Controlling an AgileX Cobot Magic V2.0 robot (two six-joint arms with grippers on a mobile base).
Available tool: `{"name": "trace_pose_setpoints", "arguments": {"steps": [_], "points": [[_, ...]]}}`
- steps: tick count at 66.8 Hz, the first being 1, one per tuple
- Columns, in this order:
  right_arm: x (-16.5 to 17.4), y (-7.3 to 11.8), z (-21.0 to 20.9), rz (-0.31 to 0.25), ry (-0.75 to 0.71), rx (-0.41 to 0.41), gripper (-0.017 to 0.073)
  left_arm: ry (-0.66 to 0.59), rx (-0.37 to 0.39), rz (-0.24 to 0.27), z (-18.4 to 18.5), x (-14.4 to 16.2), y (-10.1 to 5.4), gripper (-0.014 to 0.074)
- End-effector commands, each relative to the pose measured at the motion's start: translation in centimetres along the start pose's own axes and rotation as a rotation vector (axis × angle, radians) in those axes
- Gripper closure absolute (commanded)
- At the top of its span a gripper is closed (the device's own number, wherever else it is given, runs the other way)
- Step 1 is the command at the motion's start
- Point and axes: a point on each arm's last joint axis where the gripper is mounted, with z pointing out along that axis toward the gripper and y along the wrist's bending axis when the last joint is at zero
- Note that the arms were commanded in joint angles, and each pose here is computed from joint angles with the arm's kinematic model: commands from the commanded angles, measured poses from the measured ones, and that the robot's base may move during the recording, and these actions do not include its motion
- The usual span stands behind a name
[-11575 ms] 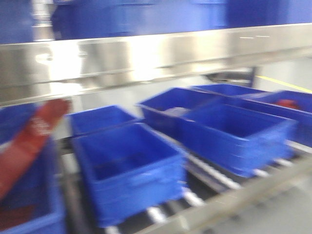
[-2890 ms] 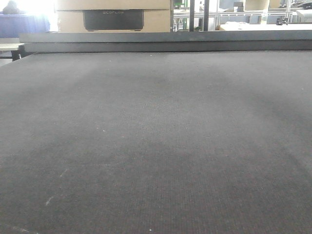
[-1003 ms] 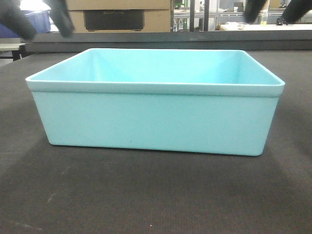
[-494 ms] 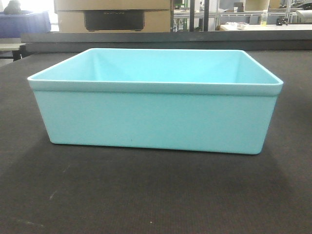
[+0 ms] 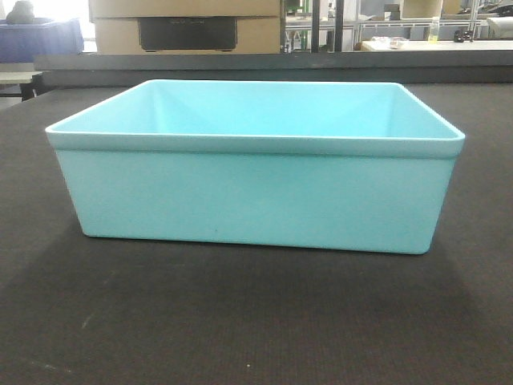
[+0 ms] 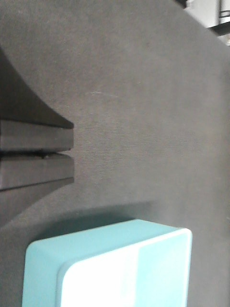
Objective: Fetch blue bin and place on conveyor start
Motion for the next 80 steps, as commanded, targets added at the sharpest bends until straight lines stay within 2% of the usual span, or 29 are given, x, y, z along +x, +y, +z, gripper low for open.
{"name": "trace_pose_setpoints", "arguments": {"steps": [1, 11, 18, 72, 76, 80], "points": [[-0.6, -0.1, -2.5, -0.022, -0.165, -0.004, 0.0721, -0.097, 0.0, 0.002, -1.6, -0.2, 0.1, 0.0704], [-0.7, -0.3, -6.5, -0.012, -0.368, -0.011, 0.0721, -0.199, 0.001, -0.001, -3.7, -0.4, 0.1, 0.0704], [-0.5, -0.4, -7.7, -0.009, -0.429, -0.013, 0.0721, -0.236, 0.002, -0.002, -4.4, -0.5, 0.1, 0.0704], [-0.5, -0.4, -7.9, -0.008, -0.437, -0.013, 0.0721, -0.26, 0.003, -0.002, -4.8, -0.5, 0.1, 0.0704], [-0.5, -0.4, -7.9, -0.008, -0.437, -0.013, 0.0721, -0.261, 0.011, -0.027, -4.9, -0.4, 0.1, 0.0704], [-0.5, -0.4, -7.9, -0.008, -0.437, -0.013, 0.0721, -0.268, -0.003, -0.015, -5.1, 0.3, 0.2, 0.0704]]}}
